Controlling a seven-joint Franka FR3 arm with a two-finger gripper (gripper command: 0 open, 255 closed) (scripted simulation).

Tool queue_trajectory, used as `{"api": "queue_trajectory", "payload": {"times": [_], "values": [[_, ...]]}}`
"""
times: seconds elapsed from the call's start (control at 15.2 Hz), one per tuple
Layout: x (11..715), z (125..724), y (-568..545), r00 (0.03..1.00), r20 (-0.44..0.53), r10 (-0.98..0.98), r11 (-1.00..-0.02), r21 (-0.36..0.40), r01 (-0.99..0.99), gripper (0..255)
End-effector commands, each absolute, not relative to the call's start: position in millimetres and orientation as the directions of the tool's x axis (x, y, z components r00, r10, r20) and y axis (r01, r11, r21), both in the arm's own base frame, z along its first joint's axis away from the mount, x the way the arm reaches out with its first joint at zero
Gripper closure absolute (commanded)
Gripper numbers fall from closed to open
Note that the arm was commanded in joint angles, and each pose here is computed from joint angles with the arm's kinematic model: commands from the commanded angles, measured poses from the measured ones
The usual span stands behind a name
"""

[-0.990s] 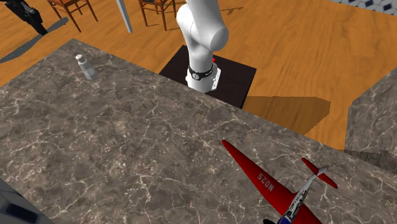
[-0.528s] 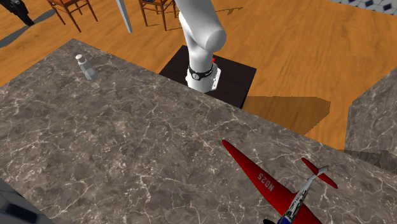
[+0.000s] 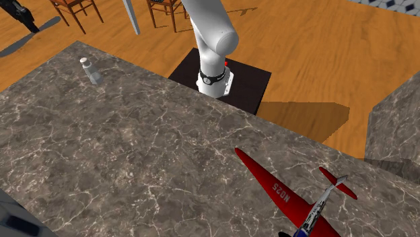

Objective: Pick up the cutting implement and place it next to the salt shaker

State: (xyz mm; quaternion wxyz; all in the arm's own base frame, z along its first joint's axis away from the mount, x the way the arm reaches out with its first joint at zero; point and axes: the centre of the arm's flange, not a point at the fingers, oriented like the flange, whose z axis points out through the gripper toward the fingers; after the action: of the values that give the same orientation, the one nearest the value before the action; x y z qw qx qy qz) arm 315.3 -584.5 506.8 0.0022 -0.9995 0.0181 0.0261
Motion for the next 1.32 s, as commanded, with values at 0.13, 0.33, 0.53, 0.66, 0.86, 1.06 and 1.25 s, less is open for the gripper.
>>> {"api": "queue_trajectory", "payload": {"times": [0.13,0.33,0.53,0.66,0.86,1.06,1.25], "values": [[314,485,-585,0.998,-0.052,-0.036,-0.999,-0.003,-0.036,255],[314,469,-585,0.998,-0.052,-0.036,-0.999,-0.003,-0.036,255],[314,453,-585,0.998,-0.052,-0.036,-0.999,-0.003,-0.036,255],[314,443,-585,0.998,-0.052,-0.036,-0.999,-0.003,-0.036,255],[314,427,-585,0.998,-0.052,-0.036,-0.999,-0.003,-0.036,255],[314,411,-585,0.998,-0.052,-0.036,-0.999,-0.003,-0.036,255],[314,395,-585,0.998,-0.052,-0.036,-0.999,-0.003,-0.036,255]]}}
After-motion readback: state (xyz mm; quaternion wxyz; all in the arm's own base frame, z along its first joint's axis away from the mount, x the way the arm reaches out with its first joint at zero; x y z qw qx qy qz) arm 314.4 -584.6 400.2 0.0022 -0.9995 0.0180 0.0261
